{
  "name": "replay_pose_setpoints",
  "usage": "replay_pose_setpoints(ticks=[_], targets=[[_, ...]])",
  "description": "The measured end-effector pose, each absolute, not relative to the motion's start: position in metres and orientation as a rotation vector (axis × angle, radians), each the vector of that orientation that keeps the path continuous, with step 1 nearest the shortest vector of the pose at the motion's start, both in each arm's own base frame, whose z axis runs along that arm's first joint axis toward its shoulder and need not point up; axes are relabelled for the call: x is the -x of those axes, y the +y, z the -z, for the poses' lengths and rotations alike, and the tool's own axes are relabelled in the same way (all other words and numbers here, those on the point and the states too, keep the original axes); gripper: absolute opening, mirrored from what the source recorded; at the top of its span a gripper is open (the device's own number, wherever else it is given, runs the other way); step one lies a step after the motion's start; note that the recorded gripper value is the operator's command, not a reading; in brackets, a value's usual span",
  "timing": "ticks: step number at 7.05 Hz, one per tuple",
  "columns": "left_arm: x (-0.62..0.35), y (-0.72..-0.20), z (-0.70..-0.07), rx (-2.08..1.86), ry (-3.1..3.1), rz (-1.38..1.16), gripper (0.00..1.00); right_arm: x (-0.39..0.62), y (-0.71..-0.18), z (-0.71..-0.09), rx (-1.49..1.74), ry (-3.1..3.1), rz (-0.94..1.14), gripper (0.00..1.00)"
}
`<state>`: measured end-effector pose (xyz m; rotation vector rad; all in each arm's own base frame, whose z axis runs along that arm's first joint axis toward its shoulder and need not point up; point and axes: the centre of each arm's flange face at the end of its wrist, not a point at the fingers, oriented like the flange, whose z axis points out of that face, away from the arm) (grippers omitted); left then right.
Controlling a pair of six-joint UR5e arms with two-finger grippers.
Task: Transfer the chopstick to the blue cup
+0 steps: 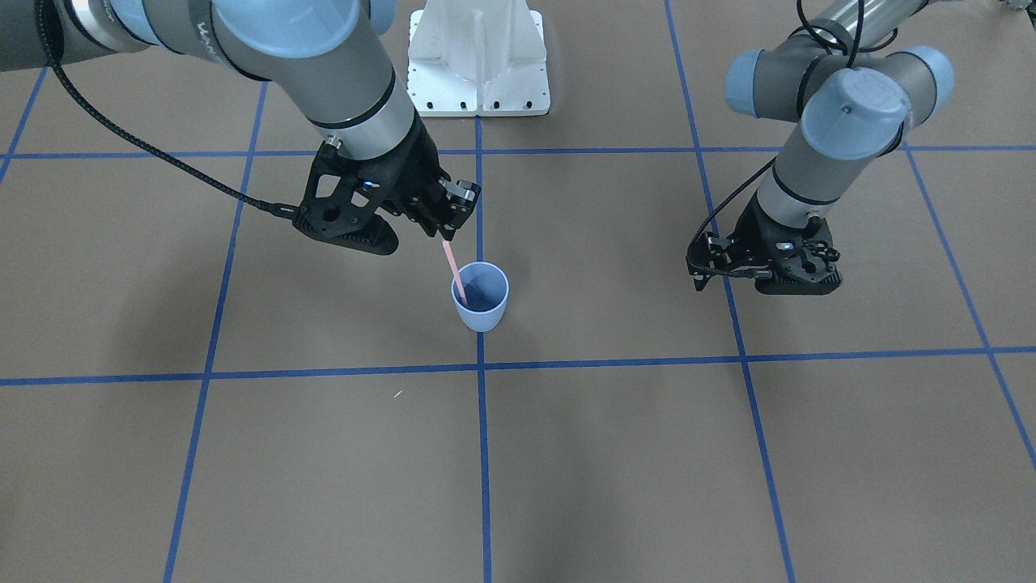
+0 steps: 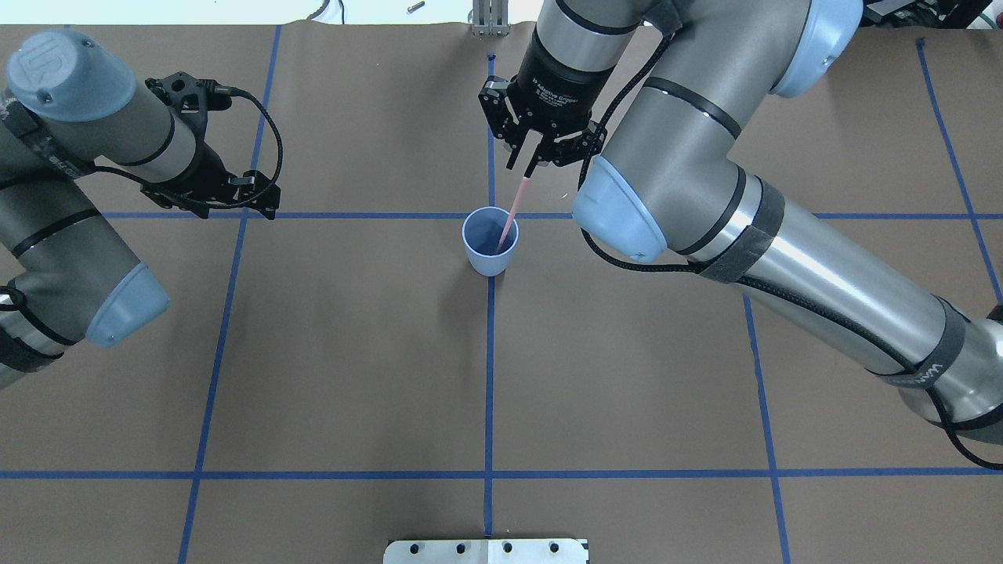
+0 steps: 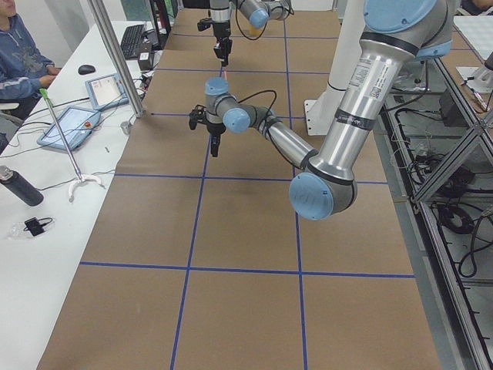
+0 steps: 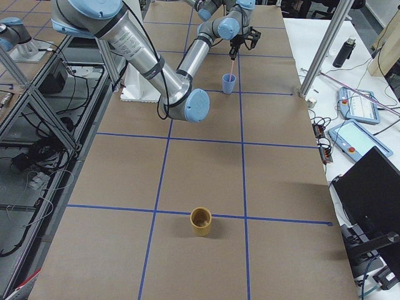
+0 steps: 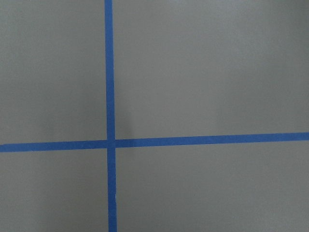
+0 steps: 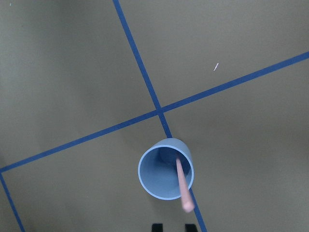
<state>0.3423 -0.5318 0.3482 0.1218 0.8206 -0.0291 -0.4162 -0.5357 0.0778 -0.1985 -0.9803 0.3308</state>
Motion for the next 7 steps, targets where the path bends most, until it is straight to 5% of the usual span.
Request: replay_pose_setpoints(ticks=[3,7], targets=[[-0.341,-0.534,-0.346,-0.126,0.825,0.032,0.97,0.382,-0.522,-0.110,0.171,-0.986,-0.332,1.00],[-0.271,-0.547,-0.372,-0.162,0.819,-0.019,0.97,0.245,-0.538,-0.272,0.040,-0.875,-0.235,1.00]])
